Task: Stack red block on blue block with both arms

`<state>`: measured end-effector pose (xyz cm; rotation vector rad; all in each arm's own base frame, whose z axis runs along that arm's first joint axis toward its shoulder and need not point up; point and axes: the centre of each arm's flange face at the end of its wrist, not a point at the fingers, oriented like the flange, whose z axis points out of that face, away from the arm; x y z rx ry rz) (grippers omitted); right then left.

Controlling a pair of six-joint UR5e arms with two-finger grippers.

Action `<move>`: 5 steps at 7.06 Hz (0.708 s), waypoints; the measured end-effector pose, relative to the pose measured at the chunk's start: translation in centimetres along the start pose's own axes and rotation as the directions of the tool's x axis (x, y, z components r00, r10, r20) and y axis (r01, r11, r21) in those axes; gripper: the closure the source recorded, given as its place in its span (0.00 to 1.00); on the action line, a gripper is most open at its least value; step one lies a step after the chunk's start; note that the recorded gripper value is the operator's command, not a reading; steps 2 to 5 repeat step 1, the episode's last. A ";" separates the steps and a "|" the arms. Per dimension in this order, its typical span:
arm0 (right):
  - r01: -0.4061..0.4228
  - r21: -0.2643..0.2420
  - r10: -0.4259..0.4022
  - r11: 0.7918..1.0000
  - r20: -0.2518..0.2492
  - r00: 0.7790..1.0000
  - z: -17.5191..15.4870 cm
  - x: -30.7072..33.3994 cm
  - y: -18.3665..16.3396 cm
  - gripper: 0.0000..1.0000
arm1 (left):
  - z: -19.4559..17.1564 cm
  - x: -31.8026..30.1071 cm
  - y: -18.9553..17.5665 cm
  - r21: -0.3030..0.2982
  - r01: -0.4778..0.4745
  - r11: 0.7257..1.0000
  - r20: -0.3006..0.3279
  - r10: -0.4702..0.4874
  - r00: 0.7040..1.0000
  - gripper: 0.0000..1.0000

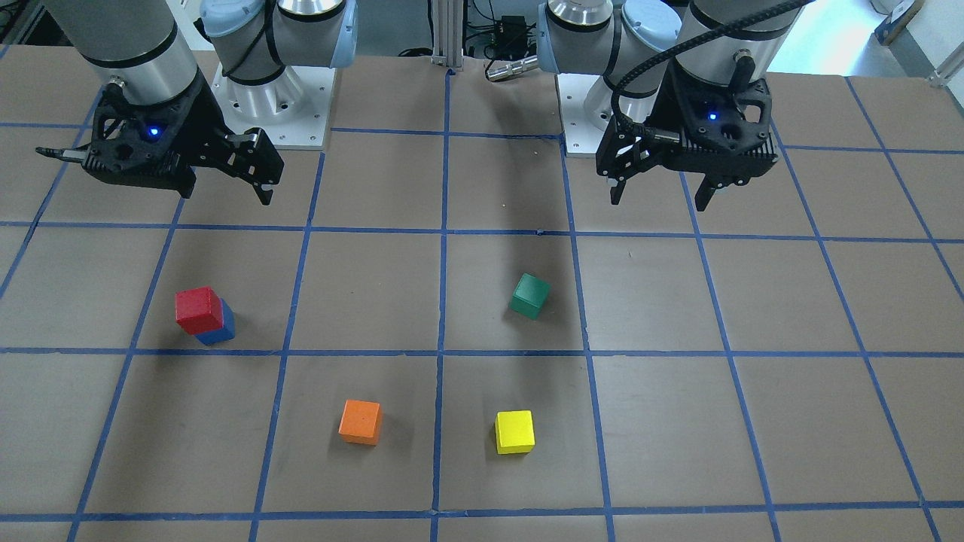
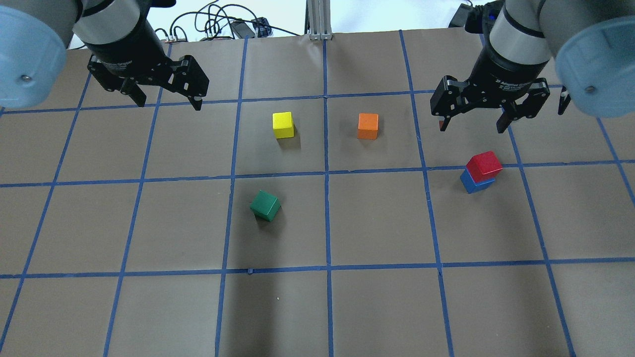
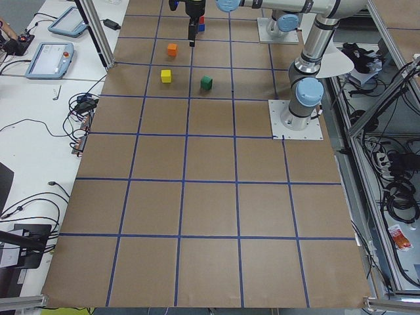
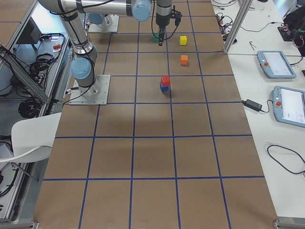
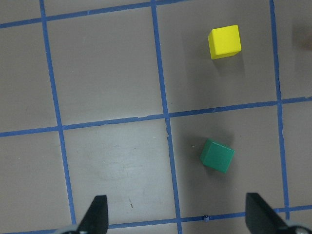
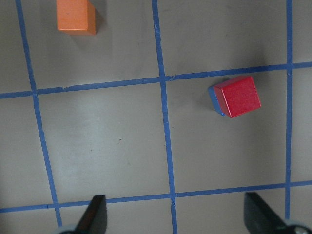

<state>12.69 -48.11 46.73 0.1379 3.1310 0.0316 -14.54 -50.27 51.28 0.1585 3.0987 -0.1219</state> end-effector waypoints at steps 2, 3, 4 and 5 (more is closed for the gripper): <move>0.000 0.003 0.000 1.000 0.001 1.000 -0.2 0.0 0.1 0.00 | 0.0 0.0 0.0 0.000 0.000 1.000 0.000 0.000 1.000 0.00; 0.000 0.003 0.000 1.000 0.001 1.000 -0.2 0.0 0.1 0.00 | 0.0 0.0 0.0 0.000 0.000 1.000 0.000 0.000 1.000 0.00; 0.000 0.003 0.000 1.000 0.001 1.000 -0.2 0.0 0.1 0.00 | 0.0 0.0 0.0 0.000 0.000 1.000 0.000 0.000 1.000 0.00; 0.000 0.003 0.000 1.000 0.001 1.000 -0.2 0.0 0.1 0.00 | 0.0 0.0 0.0 0.000 0.000 1.000 0.000 0.000 1.000 0.00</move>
